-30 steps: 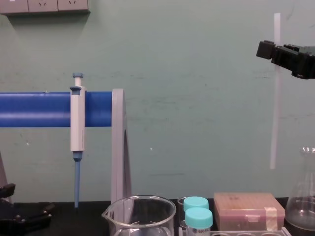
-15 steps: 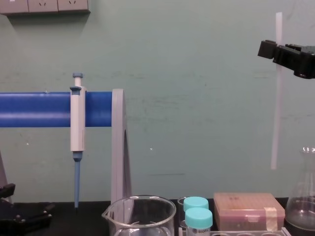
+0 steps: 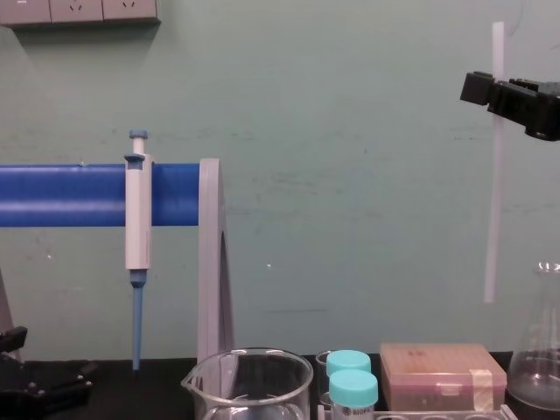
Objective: Pick up the stirring rod with one hand, then place it down.
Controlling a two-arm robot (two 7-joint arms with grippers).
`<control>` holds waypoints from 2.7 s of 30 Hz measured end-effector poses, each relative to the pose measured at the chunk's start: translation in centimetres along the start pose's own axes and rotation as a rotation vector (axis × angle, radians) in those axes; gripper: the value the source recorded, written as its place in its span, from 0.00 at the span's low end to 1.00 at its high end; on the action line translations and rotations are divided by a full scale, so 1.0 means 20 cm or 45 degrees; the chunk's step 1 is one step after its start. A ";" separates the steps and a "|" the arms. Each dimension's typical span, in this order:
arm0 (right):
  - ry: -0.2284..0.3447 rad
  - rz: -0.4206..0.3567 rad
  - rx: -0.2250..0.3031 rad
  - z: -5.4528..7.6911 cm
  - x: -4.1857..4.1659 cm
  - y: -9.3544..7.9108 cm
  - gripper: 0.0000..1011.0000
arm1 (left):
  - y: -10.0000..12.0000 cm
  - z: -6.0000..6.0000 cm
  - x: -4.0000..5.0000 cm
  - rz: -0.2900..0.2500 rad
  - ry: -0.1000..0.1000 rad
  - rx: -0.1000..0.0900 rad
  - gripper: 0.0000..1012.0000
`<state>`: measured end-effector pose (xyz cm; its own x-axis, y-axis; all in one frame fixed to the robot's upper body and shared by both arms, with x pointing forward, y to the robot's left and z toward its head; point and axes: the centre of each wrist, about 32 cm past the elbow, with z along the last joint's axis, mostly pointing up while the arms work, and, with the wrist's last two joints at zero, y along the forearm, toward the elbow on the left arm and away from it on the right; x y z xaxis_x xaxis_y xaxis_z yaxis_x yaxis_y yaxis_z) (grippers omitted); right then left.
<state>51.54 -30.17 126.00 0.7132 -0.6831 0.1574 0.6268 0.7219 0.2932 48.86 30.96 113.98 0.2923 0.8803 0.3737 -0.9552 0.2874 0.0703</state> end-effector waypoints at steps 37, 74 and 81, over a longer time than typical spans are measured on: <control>0.152 0.124 -0.039 -0.16 -0.002 -0.16 0.07 | 0.00 0.00 0.000 0.000 0.000 0.000 0.99; 0.208 0.096 -0.174 -0.47 0.006 -0.15 0.07 | 0.00 0.00 0.000 0.000 0.000 0.000 0.99; 0.226 0.082 -0.200 -0.51 -0.004 -0.16 0.07 | 0.00 0.00 0.000 0.000 0.000 0.000 0.99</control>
<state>52.66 -31.32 115.43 0.7885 -0.6151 -0.0009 0.6095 0.7811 0.1356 48.86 30.97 113.98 0.2923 0.8803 0.3737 -0.9552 0.2873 0.0703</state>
